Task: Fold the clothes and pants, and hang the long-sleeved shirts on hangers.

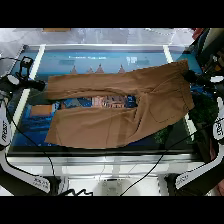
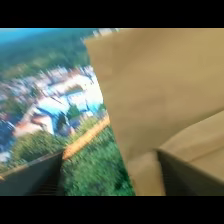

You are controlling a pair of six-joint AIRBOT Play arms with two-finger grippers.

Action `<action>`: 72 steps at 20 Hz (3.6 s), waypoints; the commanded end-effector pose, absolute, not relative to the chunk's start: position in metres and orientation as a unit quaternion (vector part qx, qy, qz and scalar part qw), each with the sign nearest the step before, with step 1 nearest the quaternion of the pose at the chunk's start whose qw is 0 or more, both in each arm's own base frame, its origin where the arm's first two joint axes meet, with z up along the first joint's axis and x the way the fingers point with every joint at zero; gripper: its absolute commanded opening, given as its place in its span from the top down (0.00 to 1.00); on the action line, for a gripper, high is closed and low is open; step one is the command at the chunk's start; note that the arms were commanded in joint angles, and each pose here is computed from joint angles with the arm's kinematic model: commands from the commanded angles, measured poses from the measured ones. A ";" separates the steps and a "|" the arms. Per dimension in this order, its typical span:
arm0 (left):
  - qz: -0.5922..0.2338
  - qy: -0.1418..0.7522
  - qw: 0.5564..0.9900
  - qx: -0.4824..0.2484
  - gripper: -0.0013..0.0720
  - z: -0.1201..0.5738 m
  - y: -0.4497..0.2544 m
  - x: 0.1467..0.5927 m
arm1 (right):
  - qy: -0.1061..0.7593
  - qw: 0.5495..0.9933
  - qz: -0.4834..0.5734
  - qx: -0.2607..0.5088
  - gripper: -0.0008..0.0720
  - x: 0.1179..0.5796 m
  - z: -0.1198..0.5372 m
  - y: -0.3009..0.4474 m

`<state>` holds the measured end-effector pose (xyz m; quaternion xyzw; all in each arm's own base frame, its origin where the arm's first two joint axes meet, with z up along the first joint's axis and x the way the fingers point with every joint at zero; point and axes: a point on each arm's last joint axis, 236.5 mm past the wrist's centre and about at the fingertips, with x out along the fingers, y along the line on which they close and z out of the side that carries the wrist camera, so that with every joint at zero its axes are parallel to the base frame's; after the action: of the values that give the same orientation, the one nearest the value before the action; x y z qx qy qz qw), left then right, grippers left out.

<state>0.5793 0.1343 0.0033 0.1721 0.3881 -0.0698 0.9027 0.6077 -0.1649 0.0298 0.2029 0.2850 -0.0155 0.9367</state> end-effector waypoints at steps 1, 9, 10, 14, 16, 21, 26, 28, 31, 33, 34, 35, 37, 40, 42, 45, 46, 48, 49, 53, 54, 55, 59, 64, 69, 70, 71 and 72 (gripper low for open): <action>-0.073 0.407 0.895 0.167 0.00 -0.001 0.134 0.571 | 0.288 0.939 -0.019 0.188 0.72 0.607 0.029 -0.168; -0.050 0.423 0.887 0.177 0.15 0.048 0.139 0.542 | 0.297 0.944 -0.050 0.132 0.36 0.587 0.053 -0.196; -0.034 0.449 0.878 0.164 0.39 0.051 0.144 0.526 | 0.297 0.944 -0.054 0.131 0.36 0.580 0.062 -0.202; -0.043 0.579 0.808 0.099 0.89 0.028 0.153 0.448 | 0.315 0.938 -0.056 0.130 0.37 0.547 0.084 -0.221; -0.070 0.627 0.776 0.008 0.97 0.012 0.143 0.409 | 0.335 0.931 -0.055 0.134 0.37 0.529 0.086 -0.229; -0.104 0.613 0.775 -0.114 0.97 0.011 0.108 0.358 | 0.425 0.893 -0.053 0.136 0.37 0.472 0.062 -0.247; -0.072 0.575 0.806 -0.121 0.97 0.011 0.075 0.306 | 0.509 0.844 -0.028 0.167 0.80 0.407 0.040 -0.256; -0.048 0.589 0.797 -0.127 0.96 -0.005 0.077 0.279 | 0.523 0.831 -0.029 0.186 0.80 0.387 0.038 -0.262; -0.034 0.628 0.759 -0.169 0.30 -0.042 0.072 0.239 | 0.531 0.821 -0.034 0.206 0.80 0.367 0.038 -0.271; -0.026 0.639 0.745 -0.189 0.20 -0.062 0.071 0.227 | 0.534 0.816 -0.036 0.217 0.80 0.362 0.038 -0.272; -0.017 0.635 0.749 -0.188 0.20 -0.069 0.074 0.229 | 0.536 0.815 -0.034 0.218 0.80 0.361 0.037 -0.271; -0.003 0.624 0.759 -0.185 0.20 -0.075 0.080 0.235 | 0.535 0.815 -0.034 0.219 0.80 0.361 0.038 -0.271; 0.023 0.614 0.765 -0.194 0.20 -0.083 0.089 0.242 | 0.531 0.817 -0.029 0.222 0.80 0.364 0.039 -0.268; 0.012 0.635 0.742 -0.217 0.20 -0.098 0.081 0.237 | 0.528 0.818 -0.027 0.225 0.80 0.366 0.040 -0.266; 0.009 0.633 0.737 -0.237 0.27 -0.105 0.077 0.242 | 0.526 0.819 -0.024 0.229 0.80 0.367 0.041 -0.265; 0.003 0.618 0.736 -0.277 0.33 -0.111 0.068 0.255 | 0.525 0.817 -0.027 0.237 0.80 0.368 0.042 -0.264; 0.001 0.617 0.733 -0.287 0.33 -0.113 0.066 0.257 | 0.525 0.816 -0.026 0.239 0.80 0.367 0.042 -0.263; 0.004 0.607 0.735 -0.302 0.45 -0.116 0.064 0.265 | 0.526 0.816 -0.025 0.240 0.80 0.367 0.042 -0.262; 0.003 0.587 0.748 -0.308 0.76 -0.113 0.065 0.277 | 0.527 0.815 -0.024 0.241 0.80 0.366 0.042 -0.262; -0.010 0.425 0.824 -0.375 0.97 -0.050 0.077 0.365 | 0.538 0.807 -0.016 0.244 0.80 0.361 0.040 -0.257; -0.020 0.387 0.841 -0.377 0.97 -0.024 0.084 0.386 | 0.545 0.802 -0.013 0.244 0.81 0.358 0.038 -0.254; -0.026 0.353 0.857 -0.374 0.97 0.003 0.093 0.403 | 0.551 0.797 -0.009 0.248 0.81 0.354 0.036 -0.252; -0.043 0.280 0.910 -0.303 0.97 0.093 0.113 0.433 | 0.568 0.773 0.011 0.282 0.81 0.341 0.010 -0.233; -0.033 0.374 0.915 -0.151 0.97 0.083 0.113 0.381 | 0.565 0.756 0.057 0.325 0.81 0.332 -0.004 -0.197; -0.023 0.442 0.883 -0.158 0.97 0.026 0.108 0.350 | 0.542 0.732 0.071 0.407 0.81 0.323 -0.027 -0.157; -0.023 0.450 0.878 -0.163 0.97 0.017 0.106 0.346 | 0.532 0.737 0.048 0.415 0.82 0.325 -0.036 -0.159; -0.025 0.455 0.874 -0.167 0.97 0.011 0.103 0.342 | 0.517 0.745 0.015 0.422 0.92 0.329 -0.044 -0.166; -0.026 0.459 0.871 -0.171 0.97 0.007 0.101 0.340 | 0.503 0.752 -0.014 0.425 0.95 0.331 -0.051 -0.173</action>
<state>0.3537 0.1047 0.0267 -0.1711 0.4344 -0.0269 0.8839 0.3240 -0.1654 -0.0330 0.3992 0.5403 0.0453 0.7394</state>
